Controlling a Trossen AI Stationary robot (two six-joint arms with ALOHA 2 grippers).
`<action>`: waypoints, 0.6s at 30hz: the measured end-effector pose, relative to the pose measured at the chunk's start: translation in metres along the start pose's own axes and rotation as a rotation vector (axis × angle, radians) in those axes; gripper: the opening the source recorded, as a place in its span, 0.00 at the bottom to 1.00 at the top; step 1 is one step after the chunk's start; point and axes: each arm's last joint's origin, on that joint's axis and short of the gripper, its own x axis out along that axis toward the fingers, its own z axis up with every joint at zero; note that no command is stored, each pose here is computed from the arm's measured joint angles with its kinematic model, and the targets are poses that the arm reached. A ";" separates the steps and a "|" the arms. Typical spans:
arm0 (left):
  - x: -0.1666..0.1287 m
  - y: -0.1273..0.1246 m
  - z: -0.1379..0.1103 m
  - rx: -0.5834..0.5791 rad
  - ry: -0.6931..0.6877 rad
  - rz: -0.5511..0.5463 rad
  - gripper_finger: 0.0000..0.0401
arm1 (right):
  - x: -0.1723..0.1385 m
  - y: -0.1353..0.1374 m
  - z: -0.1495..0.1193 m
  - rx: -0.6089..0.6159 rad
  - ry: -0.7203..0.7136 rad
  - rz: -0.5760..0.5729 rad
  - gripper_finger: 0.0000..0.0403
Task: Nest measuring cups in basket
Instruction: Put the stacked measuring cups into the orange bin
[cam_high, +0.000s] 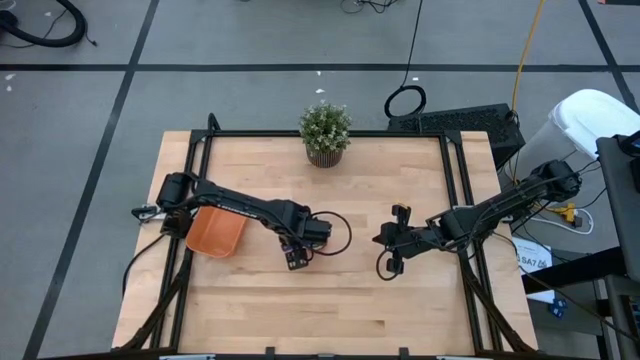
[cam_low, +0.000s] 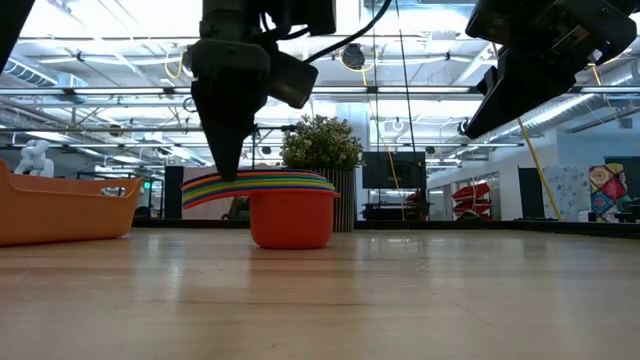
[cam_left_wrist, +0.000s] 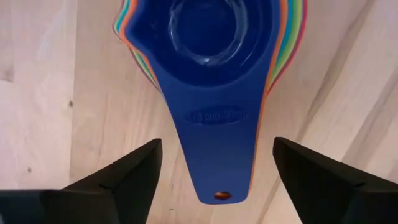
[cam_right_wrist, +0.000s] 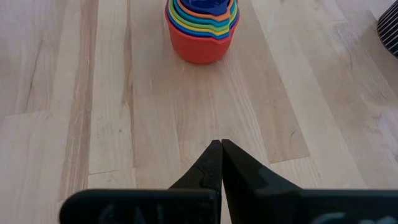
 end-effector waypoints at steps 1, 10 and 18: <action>0.001 0.000 -0.001 0.000 0.004 0.001 0.75 | 0.000 0.000 0.000 0.000 0.000 0.000 0.00; 0.013 0.001 -0.003 0.006 -0.004 -0.001 0.74 | 0.000 0.000 0.000 0.008 0.000 0.000 0.00; 0.015 0.001 0.000 0.006 -0.035 -0.013 0.76 | 0.000 0.000 0.000 0.008 0.000 0.000 0.00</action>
